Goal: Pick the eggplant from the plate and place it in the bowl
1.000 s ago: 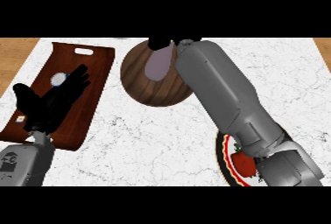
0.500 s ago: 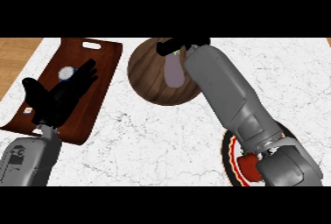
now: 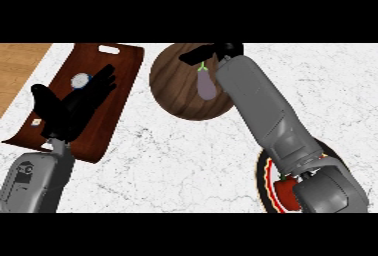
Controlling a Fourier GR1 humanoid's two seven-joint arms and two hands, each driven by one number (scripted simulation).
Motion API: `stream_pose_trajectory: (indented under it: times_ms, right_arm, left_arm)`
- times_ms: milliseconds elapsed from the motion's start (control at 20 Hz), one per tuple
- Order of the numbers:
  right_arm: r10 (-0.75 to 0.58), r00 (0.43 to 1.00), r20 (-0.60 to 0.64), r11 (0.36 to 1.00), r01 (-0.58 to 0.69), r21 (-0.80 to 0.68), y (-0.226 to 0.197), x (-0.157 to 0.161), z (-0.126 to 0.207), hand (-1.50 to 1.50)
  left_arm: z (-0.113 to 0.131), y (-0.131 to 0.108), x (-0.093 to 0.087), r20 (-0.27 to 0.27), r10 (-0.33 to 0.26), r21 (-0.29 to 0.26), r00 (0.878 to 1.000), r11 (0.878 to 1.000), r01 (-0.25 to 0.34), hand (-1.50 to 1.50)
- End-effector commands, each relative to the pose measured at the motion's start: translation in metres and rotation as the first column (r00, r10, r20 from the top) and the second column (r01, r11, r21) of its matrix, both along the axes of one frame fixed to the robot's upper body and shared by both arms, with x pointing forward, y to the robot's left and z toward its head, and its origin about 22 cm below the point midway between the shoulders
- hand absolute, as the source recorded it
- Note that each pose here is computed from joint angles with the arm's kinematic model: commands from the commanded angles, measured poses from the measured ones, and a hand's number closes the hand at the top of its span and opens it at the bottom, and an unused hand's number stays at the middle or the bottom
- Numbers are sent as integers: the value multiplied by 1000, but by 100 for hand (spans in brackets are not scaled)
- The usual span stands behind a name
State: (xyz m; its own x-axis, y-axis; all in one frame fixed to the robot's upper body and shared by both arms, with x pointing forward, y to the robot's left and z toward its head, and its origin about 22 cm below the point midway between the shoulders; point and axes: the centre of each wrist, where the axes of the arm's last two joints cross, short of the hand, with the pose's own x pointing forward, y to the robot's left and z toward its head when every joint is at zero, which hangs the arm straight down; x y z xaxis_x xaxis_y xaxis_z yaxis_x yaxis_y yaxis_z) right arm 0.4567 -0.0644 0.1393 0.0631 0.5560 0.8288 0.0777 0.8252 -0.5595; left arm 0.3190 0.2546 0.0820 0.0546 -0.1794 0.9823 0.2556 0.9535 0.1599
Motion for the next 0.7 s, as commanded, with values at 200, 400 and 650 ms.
stream_pose_trajectory:
  times_ms: [200,400,650]
  right_arm:
    - [-136,980,147,991,135,12,-16,6,1,-150]
    - [-226,954,198,974,221,50,-46,13,4,-150]
    - [-150,956,251,989,143,43,-73,16,4,-150]
  left_arm:
    - [-9,12,-4,2,31,5,1000,1000,-31,0]
    - [-23,13,-12,-37,52,7,998,999,-52,0]
    - [-26,32,-25,-51,102,7,993,995,-102,0]
